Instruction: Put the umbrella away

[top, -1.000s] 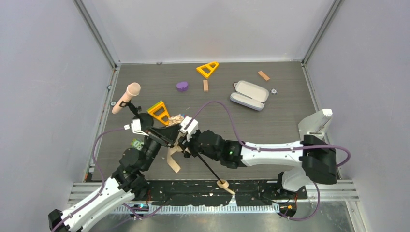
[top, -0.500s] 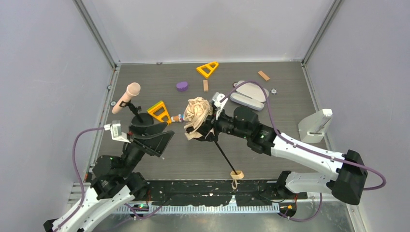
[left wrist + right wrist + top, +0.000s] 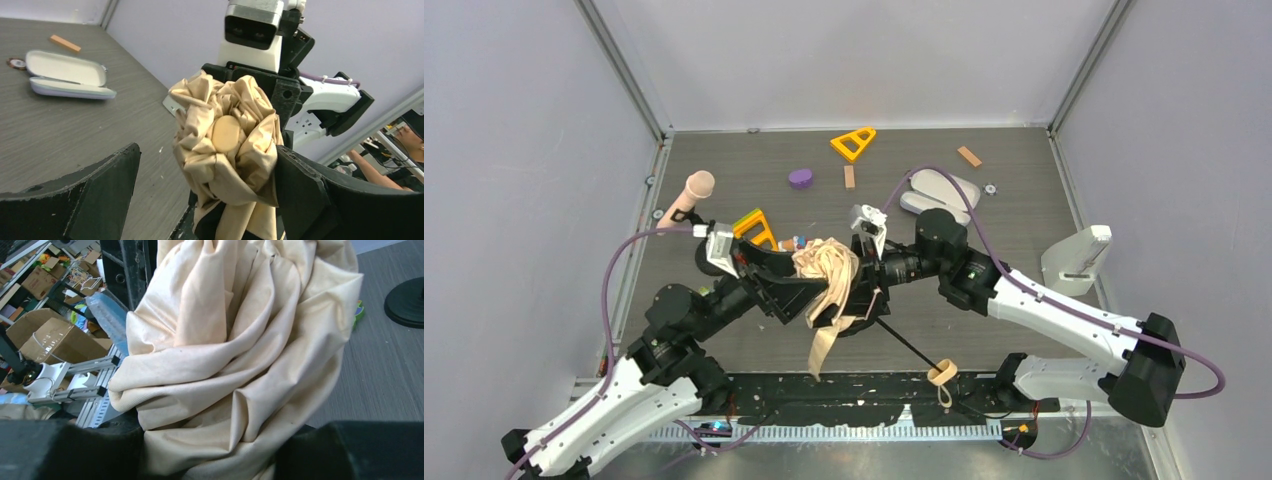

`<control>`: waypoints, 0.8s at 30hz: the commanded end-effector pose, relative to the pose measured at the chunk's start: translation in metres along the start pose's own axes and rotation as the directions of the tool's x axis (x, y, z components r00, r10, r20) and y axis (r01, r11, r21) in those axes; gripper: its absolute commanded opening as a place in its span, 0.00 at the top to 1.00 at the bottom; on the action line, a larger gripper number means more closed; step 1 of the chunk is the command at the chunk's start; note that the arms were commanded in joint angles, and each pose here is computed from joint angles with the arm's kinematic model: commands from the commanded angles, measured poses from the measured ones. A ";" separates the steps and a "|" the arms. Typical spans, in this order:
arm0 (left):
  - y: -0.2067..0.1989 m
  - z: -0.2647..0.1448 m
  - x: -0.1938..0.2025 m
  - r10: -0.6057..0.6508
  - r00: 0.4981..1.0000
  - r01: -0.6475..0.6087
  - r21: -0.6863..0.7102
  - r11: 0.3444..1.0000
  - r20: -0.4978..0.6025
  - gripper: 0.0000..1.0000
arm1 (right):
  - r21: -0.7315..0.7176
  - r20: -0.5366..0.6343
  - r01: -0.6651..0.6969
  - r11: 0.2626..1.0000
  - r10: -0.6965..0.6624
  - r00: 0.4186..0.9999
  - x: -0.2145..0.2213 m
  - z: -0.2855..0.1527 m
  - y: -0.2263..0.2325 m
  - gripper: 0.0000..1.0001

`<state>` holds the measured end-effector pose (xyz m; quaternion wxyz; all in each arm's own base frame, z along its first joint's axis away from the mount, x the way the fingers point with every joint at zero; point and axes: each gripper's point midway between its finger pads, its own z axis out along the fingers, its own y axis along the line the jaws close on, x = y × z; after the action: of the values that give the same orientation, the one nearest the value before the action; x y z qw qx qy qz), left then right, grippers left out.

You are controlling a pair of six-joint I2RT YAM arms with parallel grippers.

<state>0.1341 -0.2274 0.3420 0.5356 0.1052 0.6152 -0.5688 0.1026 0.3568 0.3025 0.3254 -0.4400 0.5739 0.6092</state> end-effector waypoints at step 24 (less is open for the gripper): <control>-0.024 0.021 -0.007 -0.215 0.971 0.188 0.227 0.956 0.101 1.00 | 0.475 -0.162 0.258 0.841 -0.204 0.965 0.029 0.028 -0.064 0.40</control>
<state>0.1370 -0.2515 0.3410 0.5112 0.0993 0.5686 -0.6368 0.0996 0.3691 0.2668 0.3472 -0.4650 0.6509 0.4894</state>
